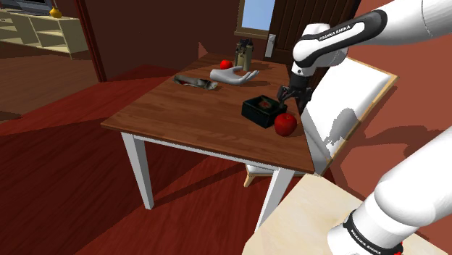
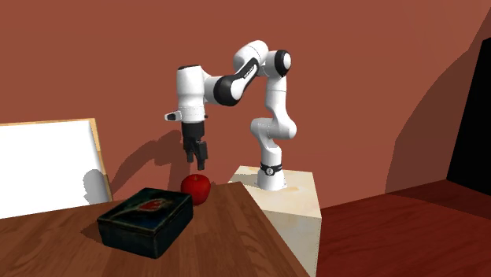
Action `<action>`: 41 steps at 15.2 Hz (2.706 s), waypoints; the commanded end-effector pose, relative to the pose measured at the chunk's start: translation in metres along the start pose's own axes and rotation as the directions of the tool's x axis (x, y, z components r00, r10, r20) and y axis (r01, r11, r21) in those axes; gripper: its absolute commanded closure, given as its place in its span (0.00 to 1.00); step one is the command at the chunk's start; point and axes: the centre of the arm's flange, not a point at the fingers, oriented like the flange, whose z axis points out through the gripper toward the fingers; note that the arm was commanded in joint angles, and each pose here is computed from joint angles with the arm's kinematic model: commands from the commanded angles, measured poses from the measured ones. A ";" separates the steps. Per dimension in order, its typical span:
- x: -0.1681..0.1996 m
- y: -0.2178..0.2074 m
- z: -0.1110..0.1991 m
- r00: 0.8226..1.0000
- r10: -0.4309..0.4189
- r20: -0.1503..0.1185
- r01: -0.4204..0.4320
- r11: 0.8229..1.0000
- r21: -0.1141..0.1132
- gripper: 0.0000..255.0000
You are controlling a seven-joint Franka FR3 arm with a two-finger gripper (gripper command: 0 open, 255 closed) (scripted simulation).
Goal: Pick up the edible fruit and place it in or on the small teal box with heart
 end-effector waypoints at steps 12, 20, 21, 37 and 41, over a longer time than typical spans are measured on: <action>0.001 0.002 0.031 1.000 0.003 -0.002 -0.003 1.000 0.000 0.00; 0.000 0.001 0.031 1.000 0.003 -0.002 -0.003 1.000 0.000 1.00; 0.001 0.001 0.031 1.000 0.003 -0.002 -0.003 1.000 0.000 1.00; 0.000 0.002 -0.049 1.000 0.003 -0.002 -0.003 1.000 0.000 1.00; 0.000 0.002 -0.070 1.000 0.003 -0.002 -0.003 1.000 0.000 1.00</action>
